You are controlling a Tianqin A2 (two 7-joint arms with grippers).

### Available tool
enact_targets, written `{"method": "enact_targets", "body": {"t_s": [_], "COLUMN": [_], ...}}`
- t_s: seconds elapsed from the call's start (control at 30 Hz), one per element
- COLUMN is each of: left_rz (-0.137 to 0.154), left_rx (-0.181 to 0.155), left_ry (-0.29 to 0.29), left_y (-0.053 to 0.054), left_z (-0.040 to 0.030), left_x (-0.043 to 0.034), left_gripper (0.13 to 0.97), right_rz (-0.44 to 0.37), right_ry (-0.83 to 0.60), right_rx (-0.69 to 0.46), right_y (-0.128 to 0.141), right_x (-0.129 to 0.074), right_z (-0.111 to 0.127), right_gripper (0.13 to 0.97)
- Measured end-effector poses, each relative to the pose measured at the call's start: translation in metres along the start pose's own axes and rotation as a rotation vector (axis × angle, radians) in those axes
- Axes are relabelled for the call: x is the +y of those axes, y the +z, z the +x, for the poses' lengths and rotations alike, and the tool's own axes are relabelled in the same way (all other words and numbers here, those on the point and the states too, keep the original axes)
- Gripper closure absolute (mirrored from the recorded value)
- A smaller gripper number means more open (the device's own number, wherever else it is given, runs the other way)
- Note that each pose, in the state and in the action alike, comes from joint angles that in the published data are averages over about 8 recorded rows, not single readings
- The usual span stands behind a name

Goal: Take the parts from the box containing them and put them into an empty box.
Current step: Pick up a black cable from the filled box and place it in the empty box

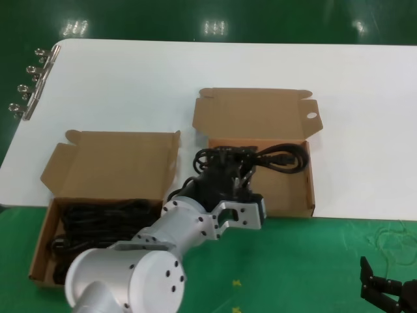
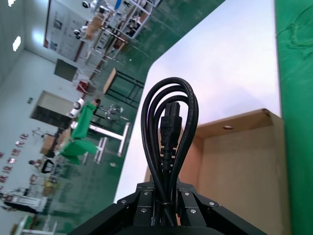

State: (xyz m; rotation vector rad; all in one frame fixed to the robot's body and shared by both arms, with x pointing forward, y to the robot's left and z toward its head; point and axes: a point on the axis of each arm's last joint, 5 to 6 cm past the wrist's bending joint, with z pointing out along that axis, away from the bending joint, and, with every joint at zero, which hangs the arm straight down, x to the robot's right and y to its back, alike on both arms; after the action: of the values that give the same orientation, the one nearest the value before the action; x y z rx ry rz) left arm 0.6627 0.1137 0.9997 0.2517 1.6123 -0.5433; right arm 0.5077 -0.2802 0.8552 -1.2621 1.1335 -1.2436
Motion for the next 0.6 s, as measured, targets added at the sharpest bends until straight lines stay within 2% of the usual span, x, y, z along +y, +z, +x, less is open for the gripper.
{"method": "enact_targets", "body": {"t_s": [0.2, 0.43, 0.6], "left_rz": [0.008, -0.001, -0.003], "left_rx": [-0.045, -0.096, -0.113], "left_ry": [0.032, 0.058, 0.053], "left_y": [0.018, 0.033, 0.037], "left_z": [0.012, 0.0216, 0.0274], "left_x": [-0.0059, -0.004, -0.0013], "left_gripper": [0.886, 0.88, 0.871], "right_rz": [0.0, 0.0, 0.0], "right_ry": [0.0, 0.0, 0.0], "right_rx": [0.0, 0.0, 0.0], "right_y": [0.0, 0.0, 0.0], "right_x": [0.0, 0.0, 0.0], "right_z": [0.0, 0.0, 0.0], "right_gripper": [0.13, 0.13, 0.13]}}
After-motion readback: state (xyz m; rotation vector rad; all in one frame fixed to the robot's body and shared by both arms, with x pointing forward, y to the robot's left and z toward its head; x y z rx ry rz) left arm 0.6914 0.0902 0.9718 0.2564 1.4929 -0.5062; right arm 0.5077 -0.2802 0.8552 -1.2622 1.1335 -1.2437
